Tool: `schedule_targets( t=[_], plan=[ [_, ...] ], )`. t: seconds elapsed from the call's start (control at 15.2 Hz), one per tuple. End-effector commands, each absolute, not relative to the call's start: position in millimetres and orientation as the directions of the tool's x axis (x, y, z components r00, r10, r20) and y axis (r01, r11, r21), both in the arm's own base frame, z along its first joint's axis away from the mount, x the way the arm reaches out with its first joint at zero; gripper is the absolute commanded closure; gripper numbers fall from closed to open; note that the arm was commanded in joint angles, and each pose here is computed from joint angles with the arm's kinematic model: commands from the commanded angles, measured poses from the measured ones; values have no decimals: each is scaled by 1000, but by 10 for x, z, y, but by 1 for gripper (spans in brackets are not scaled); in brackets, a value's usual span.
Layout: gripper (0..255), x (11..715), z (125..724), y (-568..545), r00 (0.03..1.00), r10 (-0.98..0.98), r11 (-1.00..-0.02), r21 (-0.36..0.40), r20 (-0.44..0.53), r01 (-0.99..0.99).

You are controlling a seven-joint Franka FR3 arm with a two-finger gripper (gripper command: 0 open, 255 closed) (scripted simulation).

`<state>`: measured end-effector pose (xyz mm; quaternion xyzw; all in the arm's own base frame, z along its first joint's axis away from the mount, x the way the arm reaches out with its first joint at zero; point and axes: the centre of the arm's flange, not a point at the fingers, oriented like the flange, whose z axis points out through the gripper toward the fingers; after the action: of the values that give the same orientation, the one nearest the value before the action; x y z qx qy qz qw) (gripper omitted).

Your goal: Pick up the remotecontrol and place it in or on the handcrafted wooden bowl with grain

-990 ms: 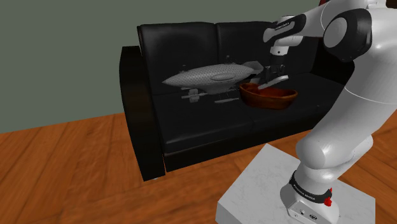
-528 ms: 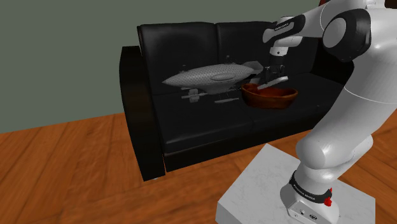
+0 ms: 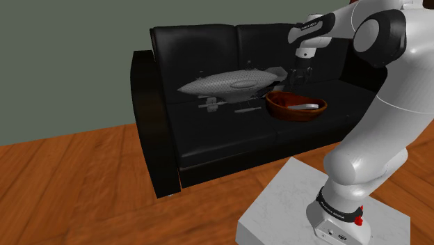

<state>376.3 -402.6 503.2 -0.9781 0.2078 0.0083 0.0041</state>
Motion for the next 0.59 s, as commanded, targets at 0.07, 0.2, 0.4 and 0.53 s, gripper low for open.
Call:
schedule_targets(
  t=[0.07,0.2,0.4,0.53],
  plan=[
    [0,3772,5379,-4022,914,-406,-914,-5,-19,-407],
    [0,3772,5379,-4021,914,-406,-914,-5,-19,-407],
    [0,3772,5379,-4022,914,-406,-914,-5,-19,-407],
    [0,3772,5379,-4022,914,-406,-914,-5,-19,-407]
  ],
)
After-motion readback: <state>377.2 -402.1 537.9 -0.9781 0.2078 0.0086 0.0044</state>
